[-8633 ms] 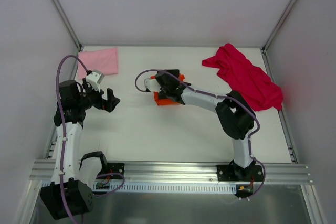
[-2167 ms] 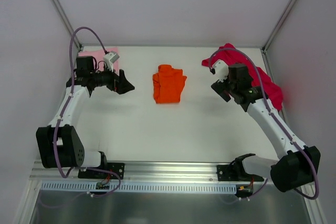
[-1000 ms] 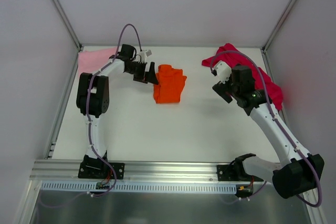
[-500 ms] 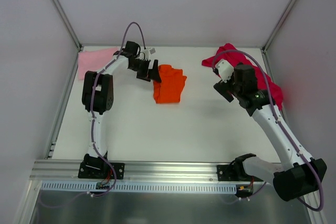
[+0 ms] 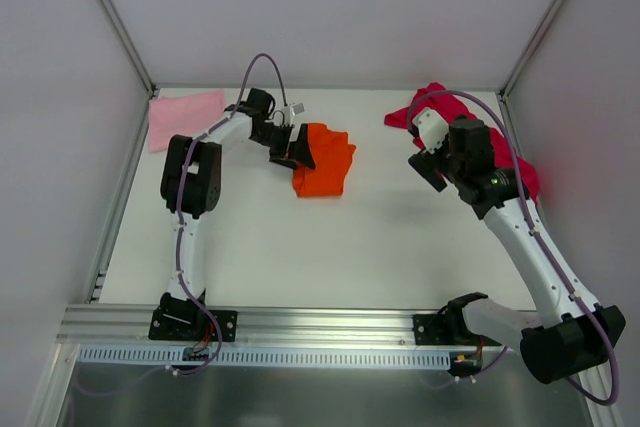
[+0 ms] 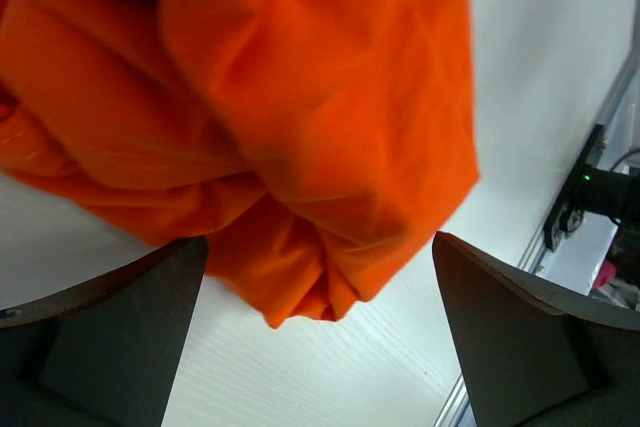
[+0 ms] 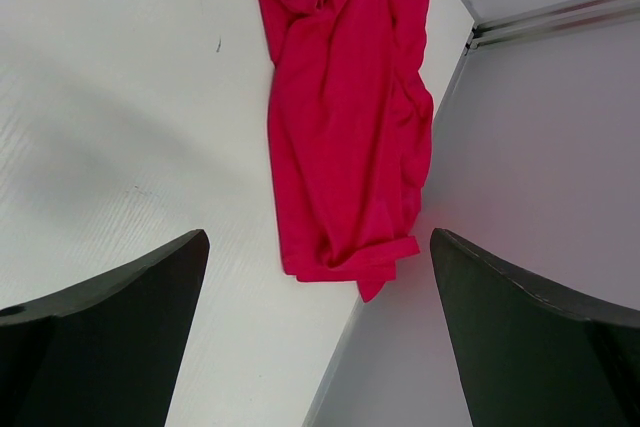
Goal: Fold and stack the t-shirts
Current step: Put the neatly folded tshirt into the corner of the board with the left arm
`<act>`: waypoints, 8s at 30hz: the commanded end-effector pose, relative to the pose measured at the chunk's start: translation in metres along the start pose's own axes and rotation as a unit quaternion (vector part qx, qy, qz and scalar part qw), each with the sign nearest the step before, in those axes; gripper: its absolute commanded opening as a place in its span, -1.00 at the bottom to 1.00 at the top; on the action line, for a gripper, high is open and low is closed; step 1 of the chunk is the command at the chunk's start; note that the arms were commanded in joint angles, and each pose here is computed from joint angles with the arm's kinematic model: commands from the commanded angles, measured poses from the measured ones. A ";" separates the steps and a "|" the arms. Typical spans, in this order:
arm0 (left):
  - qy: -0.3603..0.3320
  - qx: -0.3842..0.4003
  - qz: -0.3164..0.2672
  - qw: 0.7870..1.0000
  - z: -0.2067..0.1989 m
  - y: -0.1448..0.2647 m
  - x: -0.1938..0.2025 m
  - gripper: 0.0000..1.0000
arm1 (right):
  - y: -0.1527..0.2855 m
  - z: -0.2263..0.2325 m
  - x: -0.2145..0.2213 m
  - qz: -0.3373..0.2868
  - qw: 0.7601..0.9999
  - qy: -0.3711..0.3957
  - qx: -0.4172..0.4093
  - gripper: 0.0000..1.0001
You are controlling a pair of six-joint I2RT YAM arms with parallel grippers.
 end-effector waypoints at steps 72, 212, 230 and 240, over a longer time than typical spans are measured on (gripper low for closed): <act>0.025 -0.097 -0.060 0.993 -0.041 0.089 -0.015 -1.00 | 0.035 -0.005 -0.005 -0.062 0.998 -0.021 0.013 0.99; -0.252 -0.187 -0.229 0.921 -0.123 0.201 0.119 0.97 | -0.024 0.038 0.054 0.030 0.999 -0.028 0.017 0.99; -0.246 -0.229 -0.221 0.916 -0.100 0.190 0.120 0.98 | -0.031 0.035 0.039 0.015 1.000 -0.012 -0.005 1.00; -0.250 -0.232 -0.224 0.913 -0.102 0.191 0.120 0.98 | -0.036 0.042 0.043 0.009 1.000 -0.016 -0.012 0.99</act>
Point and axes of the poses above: each gripper's point midway between its finger pads, its own y axis back along the fingers, its own z axis along the line the jaws close on, x = y × z, the point moved 8 cm from there along y, back along the fingers, and after that the axes turned 5 degrees about -y, right-handed, at the moved point
